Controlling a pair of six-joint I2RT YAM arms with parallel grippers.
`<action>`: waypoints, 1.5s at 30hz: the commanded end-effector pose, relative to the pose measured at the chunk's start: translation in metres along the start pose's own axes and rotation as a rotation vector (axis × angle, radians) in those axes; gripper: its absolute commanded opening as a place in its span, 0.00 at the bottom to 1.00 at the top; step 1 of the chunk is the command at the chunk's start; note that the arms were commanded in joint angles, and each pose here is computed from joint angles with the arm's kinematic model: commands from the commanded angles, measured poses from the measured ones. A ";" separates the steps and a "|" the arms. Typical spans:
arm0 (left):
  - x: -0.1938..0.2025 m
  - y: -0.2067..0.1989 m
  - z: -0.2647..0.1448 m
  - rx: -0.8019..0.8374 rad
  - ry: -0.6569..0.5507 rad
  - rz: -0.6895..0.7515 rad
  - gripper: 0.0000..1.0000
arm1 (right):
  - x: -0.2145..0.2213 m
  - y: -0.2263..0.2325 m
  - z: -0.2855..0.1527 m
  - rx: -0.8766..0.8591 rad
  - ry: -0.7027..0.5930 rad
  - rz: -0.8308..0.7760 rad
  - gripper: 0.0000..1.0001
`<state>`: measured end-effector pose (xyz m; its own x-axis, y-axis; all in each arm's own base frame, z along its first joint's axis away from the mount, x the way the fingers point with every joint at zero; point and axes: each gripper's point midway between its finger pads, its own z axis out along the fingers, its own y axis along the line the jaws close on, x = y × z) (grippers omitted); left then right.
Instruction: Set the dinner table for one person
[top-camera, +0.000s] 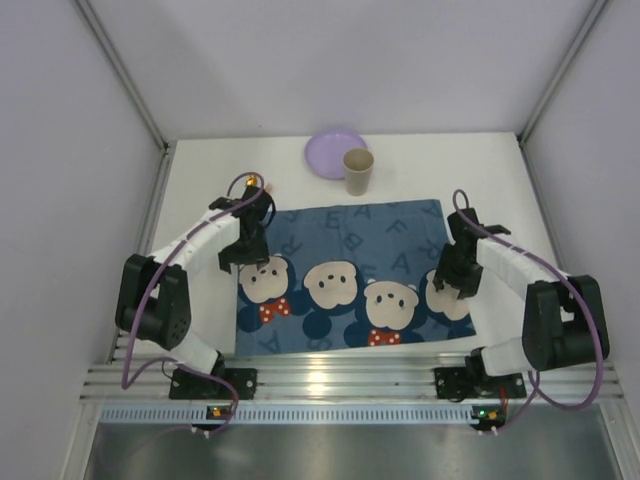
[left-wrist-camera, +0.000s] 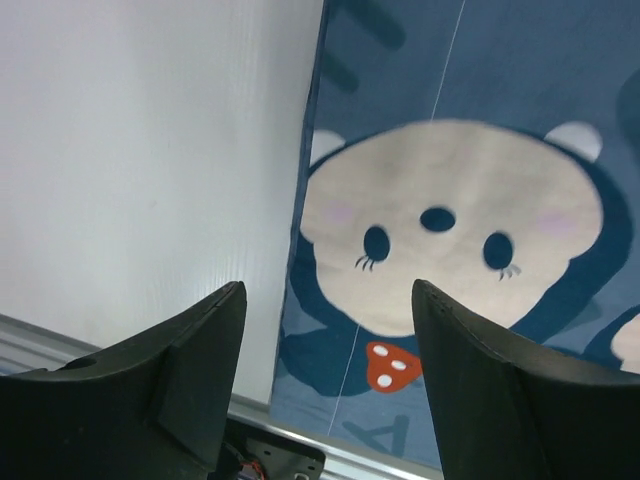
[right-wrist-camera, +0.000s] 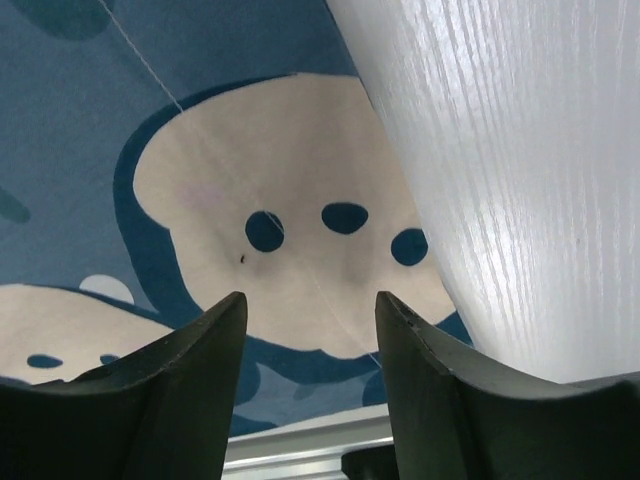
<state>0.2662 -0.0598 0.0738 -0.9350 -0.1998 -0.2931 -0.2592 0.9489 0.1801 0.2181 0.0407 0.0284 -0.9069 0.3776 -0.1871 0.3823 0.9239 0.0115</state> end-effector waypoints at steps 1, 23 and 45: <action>-0.037 0.000 -0.006 -0.017 -0.074 0.008 0.73 | 0.012 -0.002 -0.013 -0.026 0.025 0.018 0.55; -0.245 -0.026 0.084 0.123 -0.195 -0.103 0.64 | 0.011 0.007 -0.065 -0.122 -0.020 -0.019 0.53; -0.222 -0.029 0.172 0.086 -0.074 -0.072 0.00 | 0.004 0.004 -0.052 -0.056 0.012 -0.029 0.51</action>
<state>0.5472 -0.0131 0.0273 -0.8379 -0.2307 -0.4947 -0.2905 0.9557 0.0464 0.1958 0.0510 0.0676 -0.9199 0.3696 -0.1310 0.3645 0.9291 0.0618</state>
